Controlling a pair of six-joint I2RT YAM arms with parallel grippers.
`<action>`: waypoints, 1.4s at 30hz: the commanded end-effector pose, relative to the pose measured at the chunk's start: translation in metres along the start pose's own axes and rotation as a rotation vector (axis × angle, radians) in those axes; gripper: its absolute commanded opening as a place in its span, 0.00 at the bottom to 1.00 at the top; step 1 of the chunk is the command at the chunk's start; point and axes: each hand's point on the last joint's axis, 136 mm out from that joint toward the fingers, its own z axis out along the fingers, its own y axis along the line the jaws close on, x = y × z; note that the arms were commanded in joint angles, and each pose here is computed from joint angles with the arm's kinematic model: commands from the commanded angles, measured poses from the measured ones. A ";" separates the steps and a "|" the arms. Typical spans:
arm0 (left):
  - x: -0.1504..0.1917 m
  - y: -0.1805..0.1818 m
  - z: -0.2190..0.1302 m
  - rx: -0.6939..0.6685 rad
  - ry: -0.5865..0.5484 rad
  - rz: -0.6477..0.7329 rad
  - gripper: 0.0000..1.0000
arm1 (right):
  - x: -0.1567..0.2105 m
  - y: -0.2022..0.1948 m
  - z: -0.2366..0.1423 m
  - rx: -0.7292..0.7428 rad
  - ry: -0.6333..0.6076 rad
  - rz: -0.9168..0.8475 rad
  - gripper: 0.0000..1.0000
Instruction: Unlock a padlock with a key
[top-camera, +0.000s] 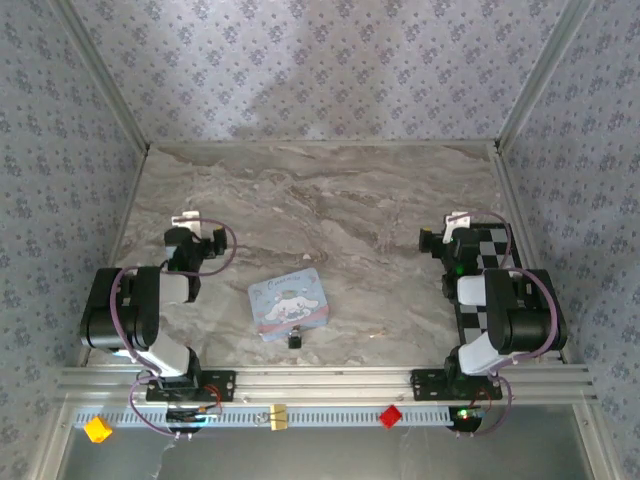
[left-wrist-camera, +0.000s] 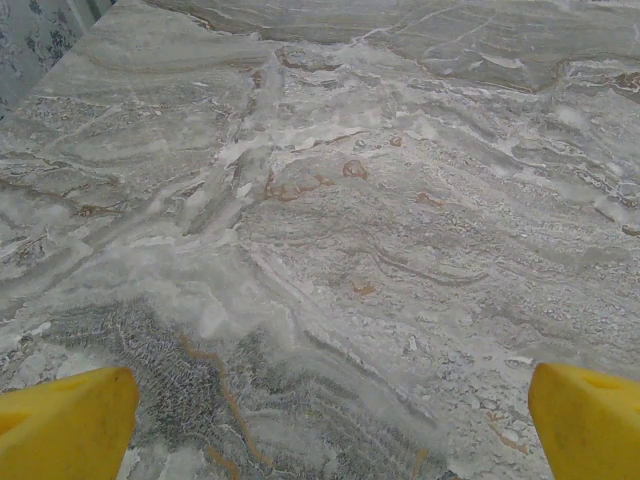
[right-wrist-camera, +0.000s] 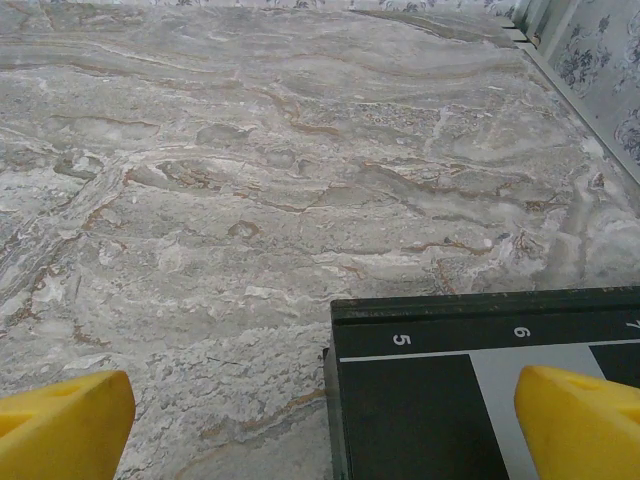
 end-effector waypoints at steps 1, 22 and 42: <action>-0.015 0.000 0.001 0.007 -0.035 0.007 1.00 | -0.011 -0.002 0.002 0.015 -0.032 0.019 0.99; -0.015 0.000 0.001 0.007 -0.037 0.005 1.00 | -0.011 -0.002 0.002 0.012 -0.030 0.020 0.99; -0.041 -0.024 -0.029 -0.032 -0.067 0.136 1.00 | -0.024 0.014 -0.016 -0.040 -0.100 -0.042 0.99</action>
